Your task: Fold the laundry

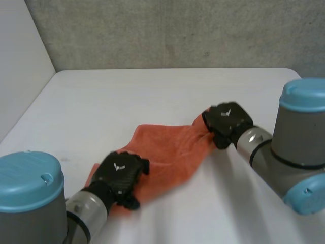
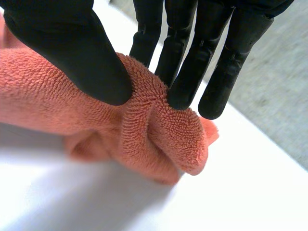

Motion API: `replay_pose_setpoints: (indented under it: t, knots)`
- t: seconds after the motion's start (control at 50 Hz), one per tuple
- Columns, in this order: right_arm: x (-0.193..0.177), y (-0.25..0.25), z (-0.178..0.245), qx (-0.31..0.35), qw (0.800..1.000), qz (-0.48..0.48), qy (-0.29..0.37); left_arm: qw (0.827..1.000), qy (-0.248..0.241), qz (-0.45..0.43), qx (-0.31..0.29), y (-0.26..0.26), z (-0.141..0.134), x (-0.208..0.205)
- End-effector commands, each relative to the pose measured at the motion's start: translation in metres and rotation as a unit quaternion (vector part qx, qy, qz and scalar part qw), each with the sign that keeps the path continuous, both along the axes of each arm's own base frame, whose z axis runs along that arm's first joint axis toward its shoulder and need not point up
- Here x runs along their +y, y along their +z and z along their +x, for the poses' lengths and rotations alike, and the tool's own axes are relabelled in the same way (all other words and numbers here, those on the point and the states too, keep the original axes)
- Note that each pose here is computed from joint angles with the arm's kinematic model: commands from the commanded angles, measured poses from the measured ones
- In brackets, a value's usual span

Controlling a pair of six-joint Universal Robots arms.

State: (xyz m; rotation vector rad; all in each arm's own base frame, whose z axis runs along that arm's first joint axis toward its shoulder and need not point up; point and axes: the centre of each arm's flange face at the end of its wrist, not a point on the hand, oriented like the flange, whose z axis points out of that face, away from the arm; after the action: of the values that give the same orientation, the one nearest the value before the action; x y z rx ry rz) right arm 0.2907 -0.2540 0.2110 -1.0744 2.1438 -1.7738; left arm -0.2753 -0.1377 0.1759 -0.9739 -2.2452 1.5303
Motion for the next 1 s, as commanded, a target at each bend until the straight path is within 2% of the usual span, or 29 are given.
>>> replay_pose_setpoints:
  t: [0.02, 0.14, 0.24, 0.38, 0.6, 1.0]
  knots:
    - [0.012, -0.013, -0.006, 0.024, 1.0, -0.005, 0.009, 0.998, 0.039, 0.007, 0.052, 0.026, -0.004, -0.025]
    - [0.019, 0.013, -0.011, -0.001, 0.998, -0.056, 0.008, 0.991, 0.097, -0.043, 0.082, 0.053, 0.008, -0.083]
    - [0.023, 0.016, -0.013, -0.002, 0.998, -0.066, 0.009, 0.992, 0.102, -0.03, 0.061, 0.039, 0.006, -0.1]
    - [0.031, 0.01, -0.016, 0.004, 0.998, -0.056, 0.015, 0.995, 0.099, 0.01, 0.019, 0.001, 0.003, -0.106]
    - [0.037, 0.003, -0.014, 0.005, 0.998, -0.043, 0.035, 0.996, 0.082, 0.019, -0.031, -0.031, -0.004, -0.119]
    - [0.035, 0.0, -0.014, 0.021, 0.998, -0.049, 0.036, 0.995, 0.08, 0.034, -0.048, -0.046, -0.004, -0.12]
